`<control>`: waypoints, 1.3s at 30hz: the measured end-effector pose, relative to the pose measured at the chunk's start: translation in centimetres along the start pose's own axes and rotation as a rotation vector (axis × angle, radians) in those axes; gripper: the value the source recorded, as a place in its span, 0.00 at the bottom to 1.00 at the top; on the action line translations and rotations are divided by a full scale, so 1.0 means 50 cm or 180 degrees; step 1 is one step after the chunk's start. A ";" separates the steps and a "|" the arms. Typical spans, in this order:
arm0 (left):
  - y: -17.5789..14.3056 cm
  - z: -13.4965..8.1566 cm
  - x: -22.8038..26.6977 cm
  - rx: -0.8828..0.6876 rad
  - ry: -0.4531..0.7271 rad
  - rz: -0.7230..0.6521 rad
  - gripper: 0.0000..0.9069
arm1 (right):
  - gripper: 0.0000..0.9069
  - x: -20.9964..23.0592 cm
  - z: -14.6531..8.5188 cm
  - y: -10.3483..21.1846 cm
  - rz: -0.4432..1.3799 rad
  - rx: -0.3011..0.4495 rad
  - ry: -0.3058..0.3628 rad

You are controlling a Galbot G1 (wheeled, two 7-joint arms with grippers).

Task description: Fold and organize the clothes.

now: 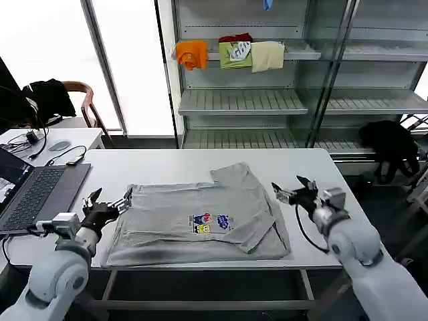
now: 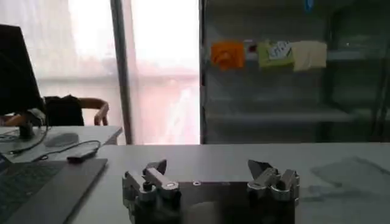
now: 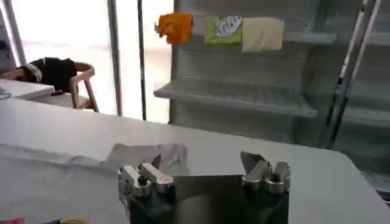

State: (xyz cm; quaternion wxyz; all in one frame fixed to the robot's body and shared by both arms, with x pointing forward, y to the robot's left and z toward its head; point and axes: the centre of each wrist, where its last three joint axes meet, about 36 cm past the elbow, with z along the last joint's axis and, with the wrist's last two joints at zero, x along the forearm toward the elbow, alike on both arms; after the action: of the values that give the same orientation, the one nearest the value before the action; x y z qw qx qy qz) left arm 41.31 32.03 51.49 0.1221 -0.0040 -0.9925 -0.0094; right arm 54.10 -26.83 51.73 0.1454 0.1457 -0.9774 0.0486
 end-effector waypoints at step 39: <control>0.064 0.049 -0.317 -0.0192 0.0797 0.0051 0.93 | 1.00 -0.398 -0.039 0.047 -0.0191 0.0489 0.0994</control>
State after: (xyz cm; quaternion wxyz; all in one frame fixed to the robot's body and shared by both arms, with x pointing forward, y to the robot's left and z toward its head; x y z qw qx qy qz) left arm 56.14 35.19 45.33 0.2450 -0.0144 -0.9686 -0.0387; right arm 72.13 -18.93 47.53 0.2853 0.1762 -0.9315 0.1409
